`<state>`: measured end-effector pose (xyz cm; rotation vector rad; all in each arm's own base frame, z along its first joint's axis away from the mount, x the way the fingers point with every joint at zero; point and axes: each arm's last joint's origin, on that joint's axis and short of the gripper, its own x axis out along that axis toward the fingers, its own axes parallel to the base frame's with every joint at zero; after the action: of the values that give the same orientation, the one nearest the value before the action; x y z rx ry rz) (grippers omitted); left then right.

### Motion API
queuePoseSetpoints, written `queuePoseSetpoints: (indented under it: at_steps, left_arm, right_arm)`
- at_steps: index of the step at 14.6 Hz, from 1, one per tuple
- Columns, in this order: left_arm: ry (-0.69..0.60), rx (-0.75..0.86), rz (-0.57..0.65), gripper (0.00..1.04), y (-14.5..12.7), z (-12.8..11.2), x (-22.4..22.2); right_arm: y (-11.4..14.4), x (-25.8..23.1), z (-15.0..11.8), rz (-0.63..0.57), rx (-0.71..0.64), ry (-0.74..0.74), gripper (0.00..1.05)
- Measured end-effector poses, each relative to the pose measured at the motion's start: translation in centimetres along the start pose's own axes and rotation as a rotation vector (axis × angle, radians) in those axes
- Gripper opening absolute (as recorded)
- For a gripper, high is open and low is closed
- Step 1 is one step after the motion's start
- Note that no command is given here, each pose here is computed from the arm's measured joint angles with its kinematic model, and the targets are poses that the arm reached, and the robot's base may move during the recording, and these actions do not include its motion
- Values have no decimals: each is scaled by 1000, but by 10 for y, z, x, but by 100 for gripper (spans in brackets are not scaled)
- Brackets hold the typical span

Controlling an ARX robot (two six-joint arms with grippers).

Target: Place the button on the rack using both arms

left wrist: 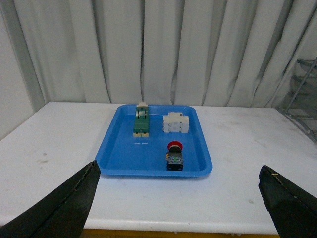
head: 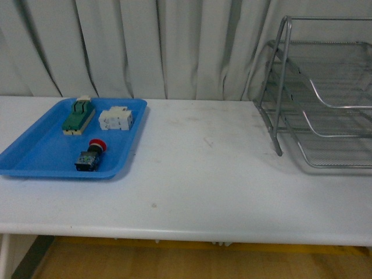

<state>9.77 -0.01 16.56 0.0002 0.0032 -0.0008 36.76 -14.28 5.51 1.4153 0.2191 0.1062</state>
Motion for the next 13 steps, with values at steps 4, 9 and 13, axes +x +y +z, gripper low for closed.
queuePoseSetpoints:
  at_steps: [4,9,13]
  left_arm:
    - [0,0,0,98,0,0,0]
    - [0,0,0,98,0,0,0]
    - [0,0,0,98,0,0,0]
  right_arm:
    - [-3,11,-6,5,-12,15,98]
    - [-3,18,-8,16,-28,25,98]
    - [-6,15,-14,5,-20,34,98]
